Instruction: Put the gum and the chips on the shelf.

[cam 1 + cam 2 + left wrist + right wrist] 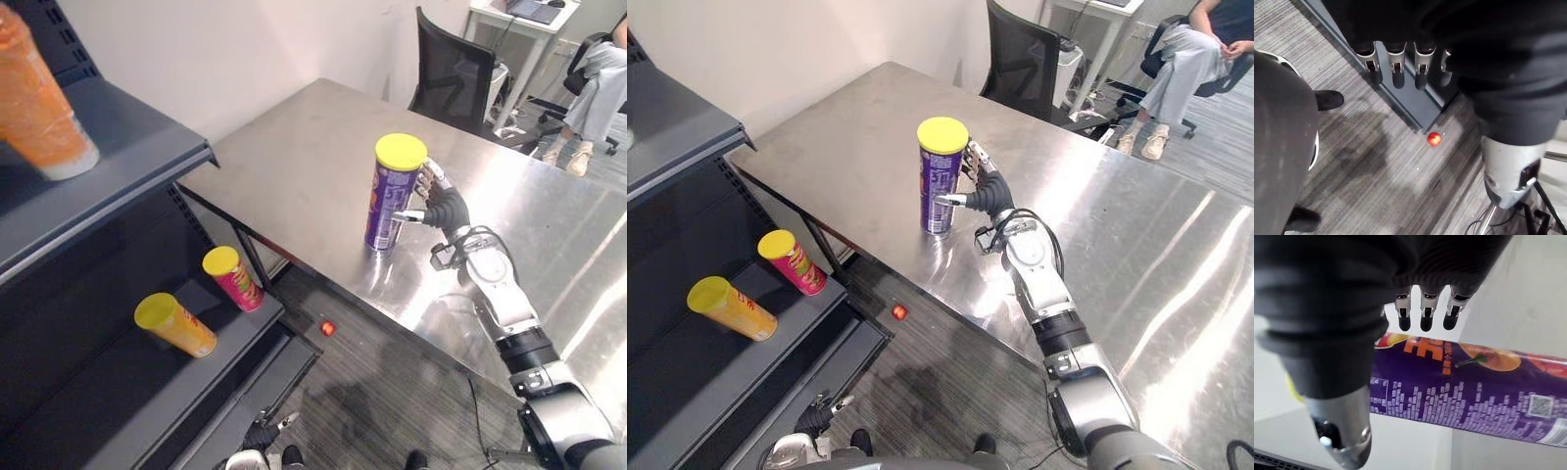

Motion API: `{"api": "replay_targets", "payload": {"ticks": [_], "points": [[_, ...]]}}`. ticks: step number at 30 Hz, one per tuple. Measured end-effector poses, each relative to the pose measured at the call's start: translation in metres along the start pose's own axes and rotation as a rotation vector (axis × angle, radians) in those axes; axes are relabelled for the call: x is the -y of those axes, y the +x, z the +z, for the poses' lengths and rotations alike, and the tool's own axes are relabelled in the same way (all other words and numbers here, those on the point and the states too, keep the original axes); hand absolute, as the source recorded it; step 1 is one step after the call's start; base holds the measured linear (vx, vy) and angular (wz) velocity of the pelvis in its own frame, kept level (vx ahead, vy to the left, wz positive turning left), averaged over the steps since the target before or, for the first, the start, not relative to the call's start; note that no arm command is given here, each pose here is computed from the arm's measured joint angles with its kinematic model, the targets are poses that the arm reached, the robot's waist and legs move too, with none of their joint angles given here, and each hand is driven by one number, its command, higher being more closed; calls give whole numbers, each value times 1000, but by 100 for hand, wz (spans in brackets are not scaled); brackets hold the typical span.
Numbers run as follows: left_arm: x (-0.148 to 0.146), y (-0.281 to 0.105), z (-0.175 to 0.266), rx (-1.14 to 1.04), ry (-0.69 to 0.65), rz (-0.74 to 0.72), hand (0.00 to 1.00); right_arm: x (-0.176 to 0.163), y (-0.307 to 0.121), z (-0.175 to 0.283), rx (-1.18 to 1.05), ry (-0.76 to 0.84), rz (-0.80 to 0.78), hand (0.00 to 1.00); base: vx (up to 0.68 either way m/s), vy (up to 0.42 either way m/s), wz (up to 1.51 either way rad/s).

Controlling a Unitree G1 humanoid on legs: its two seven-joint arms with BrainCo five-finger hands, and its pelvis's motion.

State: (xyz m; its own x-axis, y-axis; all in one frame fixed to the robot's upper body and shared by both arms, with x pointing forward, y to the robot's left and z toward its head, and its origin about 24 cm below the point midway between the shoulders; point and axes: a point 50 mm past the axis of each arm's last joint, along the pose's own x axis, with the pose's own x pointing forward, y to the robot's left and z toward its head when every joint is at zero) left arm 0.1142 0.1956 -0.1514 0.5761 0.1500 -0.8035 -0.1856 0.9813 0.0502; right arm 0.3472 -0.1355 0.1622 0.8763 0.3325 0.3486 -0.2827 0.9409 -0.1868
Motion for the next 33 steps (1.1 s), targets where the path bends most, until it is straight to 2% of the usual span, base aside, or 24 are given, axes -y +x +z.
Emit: {"api": "replay_targets", "payload": {"ticks": [3,4,11,24,33], "points": [[0,0,1,6,-4,2,0,-2,13,17,56,-15,18,0,-20,-17,11],[0,0,1,6,-7,3,0,-2,15,20,66,-18,19,100,-37,-19,14],[0,1,6,27,-30,5,0,-6,30,40,126,-49,39,100,-14,-8,3],[1,1,8,35,-12,0,0,-8,35,39,113,-76,52,100,-5,-6,-1],[1,1,9,38,-7,-1,0,-3,27,26,91,-11,-18,100,-16,-7,-4]]}}
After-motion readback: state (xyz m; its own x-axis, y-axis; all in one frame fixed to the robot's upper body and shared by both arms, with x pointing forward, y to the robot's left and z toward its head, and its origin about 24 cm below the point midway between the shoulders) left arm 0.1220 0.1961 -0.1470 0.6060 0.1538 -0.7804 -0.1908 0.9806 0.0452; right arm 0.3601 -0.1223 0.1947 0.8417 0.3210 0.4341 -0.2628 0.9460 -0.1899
